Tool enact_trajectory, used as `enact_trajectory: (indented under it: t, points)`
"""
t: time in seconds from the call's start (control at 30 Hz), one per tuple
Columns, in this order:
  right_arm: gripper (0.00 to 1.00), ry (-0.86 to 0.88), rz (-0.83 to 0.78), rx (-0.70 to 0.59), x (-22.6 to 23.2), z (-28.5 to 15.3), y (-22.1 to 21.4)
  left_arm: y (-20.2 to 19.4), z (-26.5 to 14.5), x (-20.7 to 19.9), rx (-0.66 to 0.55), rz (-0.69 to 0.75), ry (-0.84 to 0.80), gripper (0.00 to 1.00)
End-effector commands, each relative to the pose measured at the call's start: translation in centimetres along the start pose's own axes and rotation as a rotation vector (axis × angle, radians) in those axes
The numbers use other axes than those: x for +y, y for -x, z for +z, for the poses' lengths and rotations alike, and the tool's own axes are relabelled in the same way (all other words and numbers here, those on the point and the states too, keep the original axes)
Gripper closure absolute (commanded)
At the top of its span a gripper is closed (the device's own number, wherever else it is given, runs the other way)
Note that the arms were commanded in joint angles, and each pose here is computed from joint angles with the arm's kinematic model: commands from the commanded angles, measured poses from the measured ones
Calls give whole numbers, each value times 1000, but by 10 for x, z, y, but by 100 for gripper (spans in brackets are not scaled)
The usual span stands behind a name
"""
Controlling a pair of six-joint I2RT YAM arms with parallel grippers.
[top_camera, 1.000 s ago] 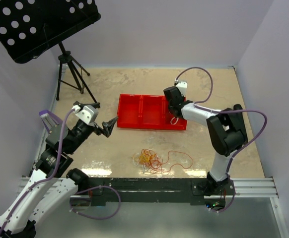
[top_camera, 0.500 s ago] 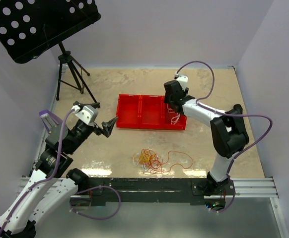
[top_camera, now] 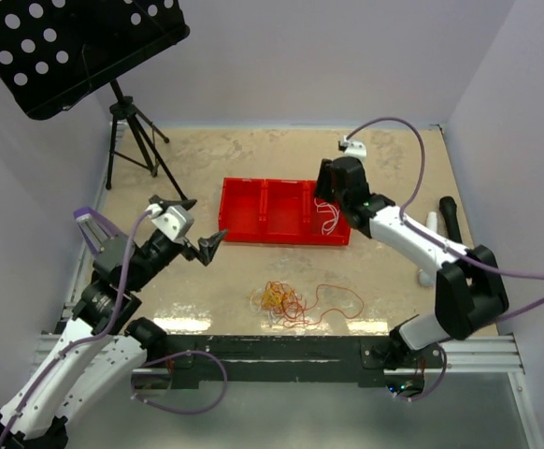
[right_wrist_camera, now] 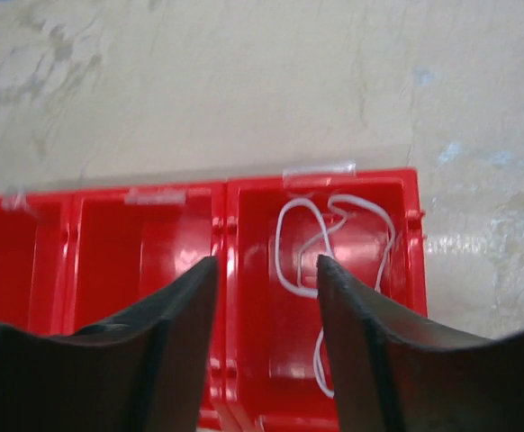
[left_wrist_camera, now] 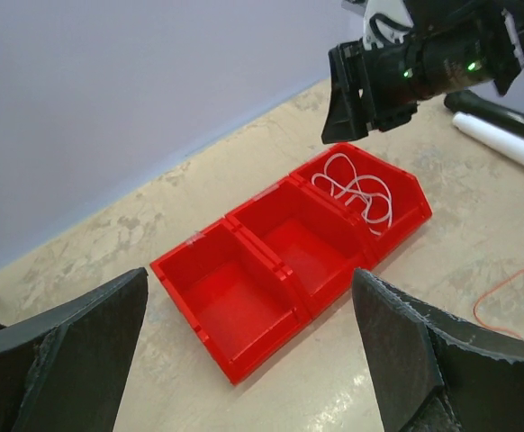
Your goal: Untangle the cables
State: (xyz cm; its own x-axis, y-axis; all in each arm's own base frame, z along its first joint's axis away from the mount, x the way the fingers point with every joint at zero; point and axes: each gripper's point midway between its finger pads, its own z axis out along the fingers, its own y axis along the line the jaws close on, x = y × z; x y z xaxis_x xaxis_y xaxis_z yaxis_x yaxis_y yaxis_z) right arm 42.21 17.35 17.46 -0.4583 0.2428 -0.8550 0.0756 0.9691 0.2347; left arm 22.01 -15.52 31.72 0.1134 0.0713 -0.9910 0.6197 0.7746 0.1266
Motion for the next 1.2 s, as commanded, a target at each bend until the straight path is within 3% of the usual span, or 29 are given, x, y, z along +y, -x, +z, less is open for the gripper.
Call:
enact_trajectory:
  t: [0.0,0.23,0.33,0.5,0.63,0.8,0.93,1.03,1.17]
  points:
    - [42,302,-60,-3,42,-49,-7,-47,8,-23,92,80,-149,0]
    - [41,451,-105,223,108,-131,-118,-98,26,-34,175,212,-262,0]
    - [43,532,-90,203,123,-170,-124,-111,30,-24,227,230,-217,0]
    - [49,822,-98,170,148,-245,-124,-118,40,2,286,137,-61,0]
    - [51,928,-144,219,161,-279,-147,-124,46,18,337,91,-2,0]
    - [43,863,-212,315,168,-274,-194,-137,51,18,463,112,-47,0]
    - [41,777,-215,331,165,-263,-204,-140,53,21,512,150,-66,0]
    - [41,826,-230,346,170,-277,-210,-139,55,29,510,117,-35,0]
    - [42,845,-286,403,170,-279,-239,-154,57,26,595,25,-60,0]
